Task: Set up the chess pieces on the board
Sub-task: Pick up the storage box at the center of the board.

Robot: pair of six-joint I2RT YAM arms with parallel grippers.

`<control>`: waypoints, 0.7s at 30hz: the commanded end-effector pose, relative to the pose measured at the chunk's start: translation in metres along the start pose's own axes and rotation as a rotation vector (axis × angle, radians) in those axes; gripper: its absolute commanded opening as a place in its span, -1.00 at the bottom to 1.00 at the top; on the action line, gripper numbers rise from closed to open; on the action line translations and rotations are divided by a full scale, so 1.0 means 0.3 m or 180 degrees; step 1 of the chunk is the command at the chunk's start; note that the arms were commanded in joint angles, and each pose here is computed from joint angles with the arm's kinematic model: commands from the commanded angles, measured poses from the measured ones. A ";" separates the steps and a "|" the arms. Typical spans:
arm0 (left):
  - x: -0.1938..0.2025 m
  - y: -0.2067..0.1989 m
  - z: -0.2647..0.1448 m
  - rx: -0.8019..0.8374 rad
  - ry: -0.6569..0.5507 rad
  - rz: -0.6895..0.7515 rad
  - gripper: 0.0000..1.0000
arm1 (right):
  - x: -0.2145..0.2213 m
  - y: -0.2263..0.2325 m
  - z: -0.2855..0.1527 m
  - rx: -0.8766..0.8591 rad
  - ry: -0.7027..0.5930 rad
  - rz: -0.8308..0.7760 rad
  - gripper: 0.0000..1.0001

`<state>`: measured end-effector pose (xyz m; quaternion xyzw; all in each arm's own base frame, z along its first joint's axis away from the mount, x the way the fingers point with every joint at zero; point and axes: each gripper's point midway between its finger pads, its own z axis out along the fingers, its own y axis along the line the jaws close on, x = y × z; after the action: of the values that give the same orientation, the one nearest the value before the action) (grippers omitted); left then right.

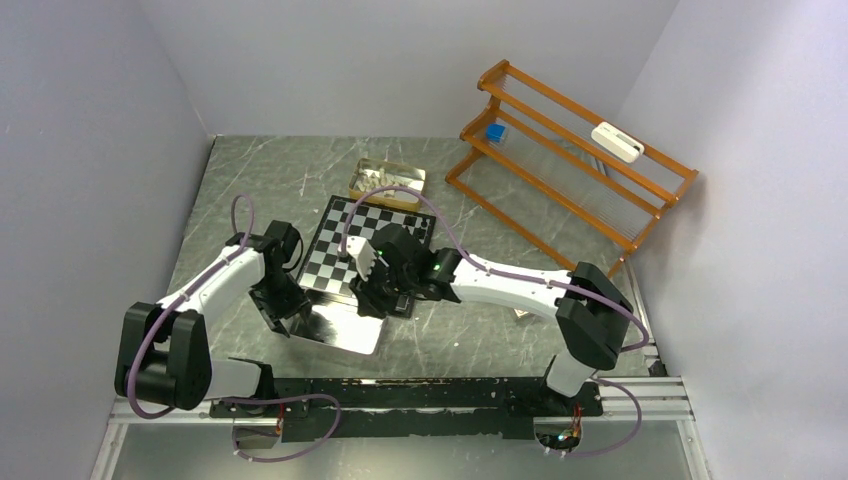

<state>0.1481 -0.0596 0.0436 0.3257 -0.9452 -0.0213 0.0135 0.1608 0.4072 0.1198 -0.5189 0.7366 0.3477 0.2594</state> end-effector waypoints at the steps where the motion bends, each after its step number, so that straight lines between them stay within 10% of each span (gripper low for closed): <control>1: -0.016 -0.003 -0.016 -0.0002 -0.0044 -0.0045 0.00 | -0.033 -0.002 -0.026 0.0068 -0.0148 -0.0027 -0.29; 13: 0.003 0.014 0.007 0.0013 -0.0019 0.0049 -0.88 | -0.047 -0.008 -0.034 0.0136 -0.0207 0.0038 -0.28; 21: -0.007 0.035 -0.030 0.0075 -0.0180 0.0259 -0.90 | -0.048 -0.005 -0.040 0.0126 -0.0228 -0.0025 -0.29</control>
<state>0.1399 -0.0563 0.0456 0.3025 -0.9528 -0.0209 0.0136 0.1648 0.4053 0.1224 -0.5045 0.7437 0.3433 0.2731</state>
